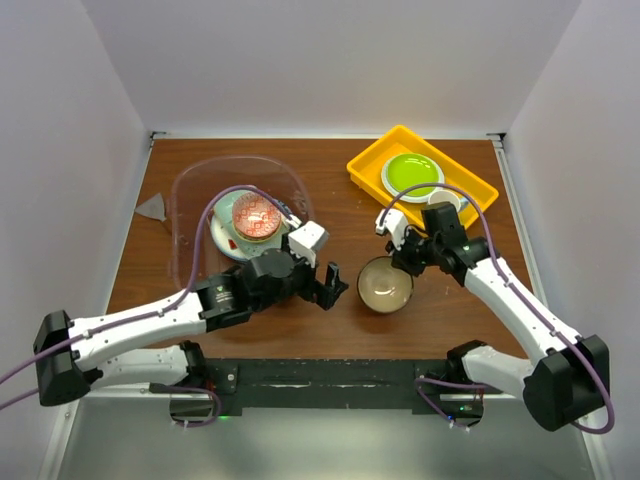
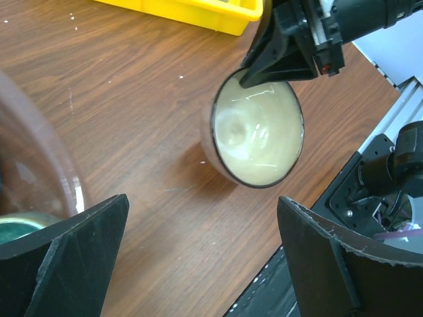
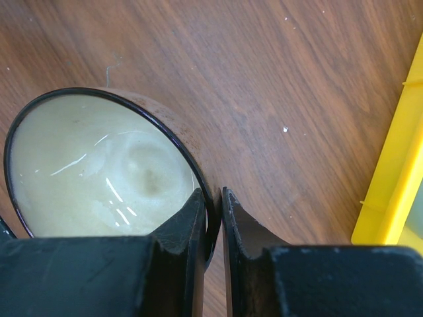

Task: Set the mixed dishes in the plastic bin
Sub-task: Pick up the bowl from the center of the board.

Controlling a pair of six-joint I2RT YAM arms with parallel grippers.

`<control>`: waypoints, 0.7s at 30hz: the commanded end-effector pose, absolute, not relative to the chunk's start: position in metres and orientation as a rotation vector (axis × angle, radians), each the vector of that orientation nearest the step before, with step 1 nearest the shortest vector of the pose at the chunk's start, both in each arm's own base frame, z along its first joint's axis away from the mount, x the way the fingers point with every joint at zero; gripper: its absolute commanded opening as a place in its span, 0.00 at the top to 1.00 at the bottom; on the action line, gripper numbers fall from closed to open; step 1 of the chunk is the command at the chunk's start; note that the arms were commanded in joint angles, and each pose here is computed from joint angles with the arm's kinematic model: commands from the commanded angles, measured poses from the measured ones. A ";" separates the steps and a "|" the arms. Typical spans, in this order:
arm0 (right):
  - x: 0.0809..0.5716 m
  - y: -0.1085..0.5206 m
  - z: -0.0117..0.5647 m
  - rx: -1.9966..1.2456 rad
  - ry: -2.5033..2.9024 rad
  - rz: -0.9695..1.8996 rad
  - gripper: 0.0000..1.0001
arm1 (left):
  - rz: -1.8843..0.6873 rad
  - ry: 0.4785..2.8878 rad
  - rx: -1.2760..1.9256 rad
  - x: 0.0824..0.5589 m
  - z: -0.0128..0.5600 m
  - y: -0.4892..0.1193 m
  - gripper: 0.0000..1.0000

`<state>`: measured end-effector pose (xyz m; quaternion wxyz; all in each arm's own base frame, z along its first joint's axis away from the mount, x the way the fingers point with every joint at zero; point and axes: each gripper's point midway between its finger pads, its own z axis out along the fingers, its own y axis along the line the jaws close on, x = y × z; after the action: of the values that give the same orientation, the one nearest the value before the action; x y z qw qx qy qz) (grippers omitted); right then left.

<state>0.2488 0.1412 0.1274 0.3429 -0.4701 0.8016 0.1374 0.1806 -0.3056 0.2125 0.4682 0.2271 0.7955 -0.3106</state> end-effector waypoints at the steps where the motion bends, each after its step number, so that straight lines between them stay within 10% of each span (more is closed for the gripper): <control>1: 0.261 0.155 0.168 -1.172 1.943 0.394 1.00 | -0.746 1.896 0.470 0.182 0.240 -0.326 0.00; 21: 0.263 0.151 0.180 -1.097 1.929 0.423 1.00 | -0.562 1.942 0.357 0.191 0.200 -0.383 0.01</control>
<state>0.2514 0.1342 0.1369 0.3598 -0.4440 0.8087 0.1392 0.1752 -0.3746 0.1787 0.4814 0.2072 0.8199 -0.2304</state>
